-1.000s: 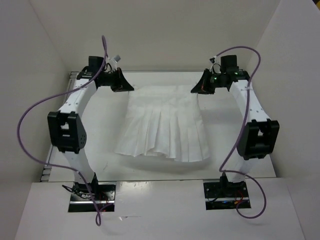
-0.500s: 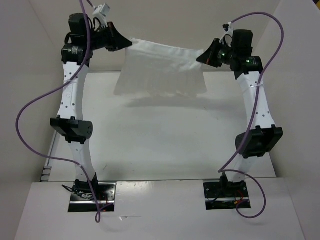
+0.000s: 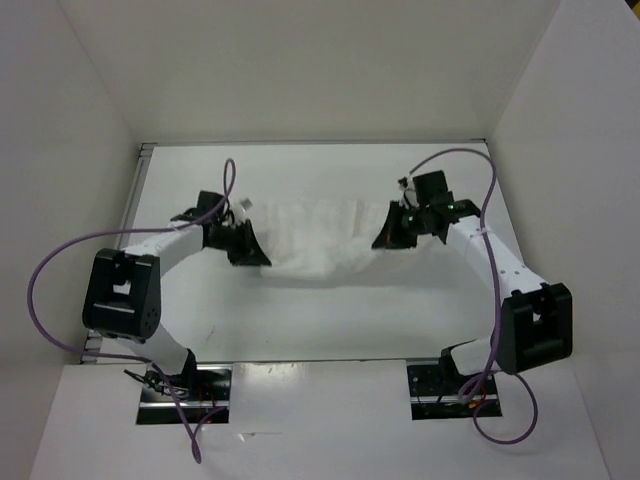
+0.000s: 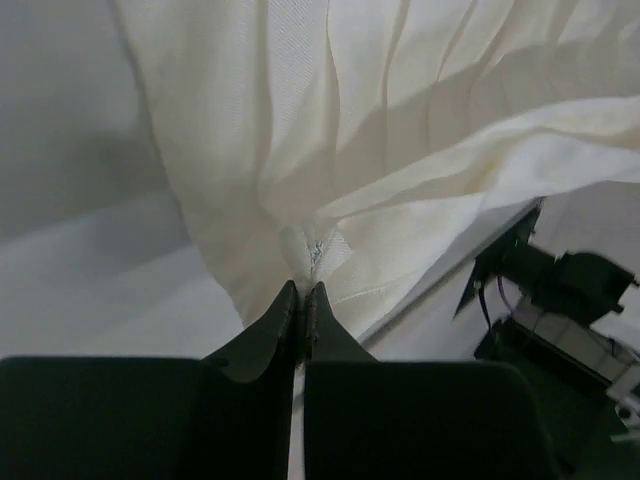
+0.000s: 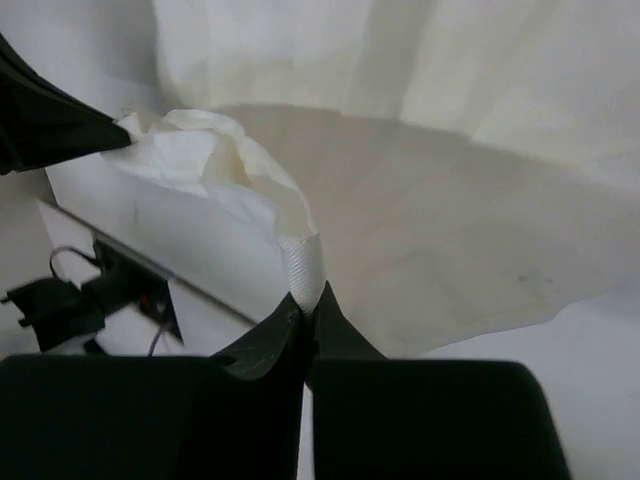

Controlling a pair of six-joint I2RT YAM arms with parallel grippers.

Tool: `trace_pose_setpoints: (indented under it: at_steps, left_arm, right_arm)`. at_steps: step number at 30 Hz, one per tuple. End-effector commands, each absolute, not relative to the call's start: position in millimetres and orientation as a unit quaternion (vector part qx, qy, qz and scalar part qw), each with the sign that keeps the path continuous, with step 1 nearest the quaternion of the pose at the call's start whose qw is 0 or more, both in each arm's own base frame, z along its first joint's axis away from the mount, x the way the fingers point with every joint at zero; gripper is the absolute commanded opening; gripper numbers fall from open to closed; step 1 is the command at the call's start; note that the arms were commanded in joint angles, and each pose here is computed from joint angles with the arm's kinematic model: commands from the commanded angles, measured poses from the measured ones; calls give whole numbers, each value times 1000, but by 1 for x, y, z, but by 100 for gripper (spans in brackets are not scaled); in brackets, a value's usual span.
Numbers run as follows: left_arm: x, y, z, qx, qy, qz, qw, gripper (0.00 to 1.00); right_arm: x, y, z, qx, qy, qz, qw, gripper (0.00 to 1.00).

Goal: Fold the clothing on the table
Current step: Flatten the skirt out, then fold the skirt

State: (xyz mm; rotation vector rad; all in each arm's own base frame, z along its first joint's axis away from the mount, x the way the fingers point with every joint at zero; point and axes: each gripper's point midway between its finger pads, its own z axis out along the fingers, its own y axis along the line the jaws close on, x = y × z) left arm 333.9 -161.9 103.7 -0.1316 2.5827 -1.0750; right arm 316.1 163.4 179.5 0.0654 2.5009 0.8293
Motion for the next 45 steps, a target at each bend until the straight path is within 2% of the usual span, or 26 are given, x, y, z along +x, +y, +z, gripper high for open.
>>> trace_pose_setpoints:
  at_steps: [1, 3, 6, 12, 17, 21, 27, 37, 45]
  left_arm:
    - [286, -187, 145, -6, 884, -424, 200, 2]
    - [254, -194, 135, -9, 890, -425, 164, 2]
    - [230, -189, 146, -14, 894, -417, 165, 2]
    - [241, -195, 158, -10, 890, -421, 173, 2]
    - [273, -195, 156, -19, 899, -390, 196, 2]
    - [315, -181, 142, -48, 920, -318, 225, 2]
    - [345, -184, 129, -50, 924, -304, 227, 2]
    - [364, -189, 121, -48, 926, -300, 224, 2]
    - [328, -180, 144, -57, 923, -305, 227, 2]
  right_arm:
    - [259, 174, 177, 48, 920, 334, 198, 0]
    - [221, 178, 153, 77, 934, 326, 122, 0]
    - [188, 183, 149, 109, 934, 329, 85, 0]
    - [174, 166, 141, 159, 945, 277, 65, 0]
    - [196, 138, 136, 194, 958, 190, 95, 0]
    - [219, 105, 136, 234, 953, 127, 141, 0]
    - [245, 81, 134, 276, 940, 114, 166, 0]
    - [298, 83, 155, 257, 928, 142, 228, 0]
    - [283, 89, 156, 229, 937, 159, 212, 0]
